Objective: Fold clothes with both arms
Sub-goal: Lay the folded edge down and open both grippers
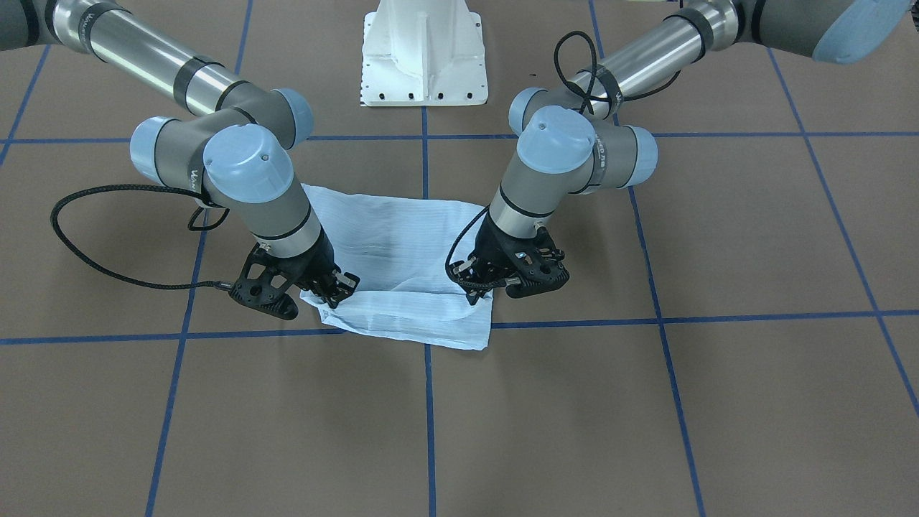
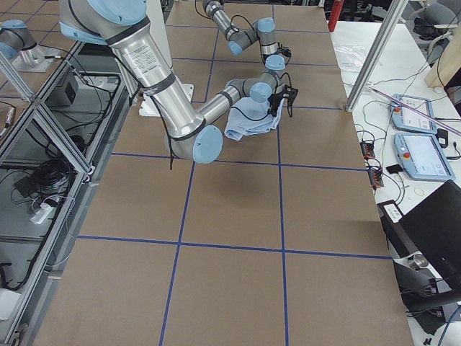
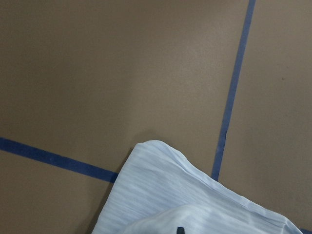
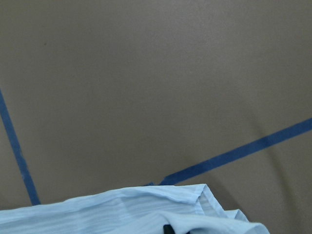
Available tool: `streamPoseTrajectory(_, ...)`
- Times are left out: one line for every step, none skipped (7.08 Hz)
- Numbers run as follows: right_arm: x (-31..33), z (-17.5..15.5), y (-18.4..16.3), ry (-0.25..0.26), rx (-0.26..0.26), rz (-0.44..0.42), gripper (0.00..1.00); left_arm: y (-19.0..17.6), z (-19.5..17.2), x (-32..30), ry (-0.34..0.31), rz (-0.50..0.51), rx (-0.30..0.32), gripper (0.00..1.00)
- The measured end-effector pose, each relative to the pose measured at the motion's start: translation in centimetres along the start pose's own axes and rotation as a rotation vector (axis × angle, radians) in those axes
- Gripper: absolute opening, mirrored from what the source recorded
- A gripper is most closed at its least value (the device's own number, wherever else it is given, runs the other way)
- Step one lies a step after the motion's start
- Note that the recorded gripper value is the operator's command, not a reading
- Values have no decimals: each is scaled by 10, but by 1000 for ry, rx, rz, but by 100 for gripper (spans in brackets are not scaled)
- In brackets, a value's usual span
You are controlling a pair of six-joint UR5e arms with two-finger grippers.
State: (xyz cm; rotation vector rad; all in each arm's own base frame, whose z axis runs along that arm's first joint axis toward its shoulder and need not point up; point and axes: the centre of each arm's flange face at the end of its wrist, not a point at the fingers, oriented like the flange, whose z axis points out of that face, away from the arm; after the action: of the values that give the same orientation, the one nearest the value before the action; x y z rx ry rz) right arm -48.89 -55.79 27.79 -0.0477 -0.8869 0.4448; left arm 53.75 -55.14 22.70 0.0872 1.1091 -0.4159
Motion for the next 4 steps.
streamPoseTrajectory(0,0,-1,0,5,0,100,-6,1,-1,7,0,6,100)
streamPoseTrajectory(0,0,-2,0,13,-2,100,-18,-4,-3,12,-3,20,99)
streamPoseTrajectory(0,-1,-4,-3,18,-21,100,-39,-12,-5,13,1,45,100)
streamPoseTrajectory(-2,-5,-5,-10,19,-54,100,-62,-20,-11,4,21,70,99)
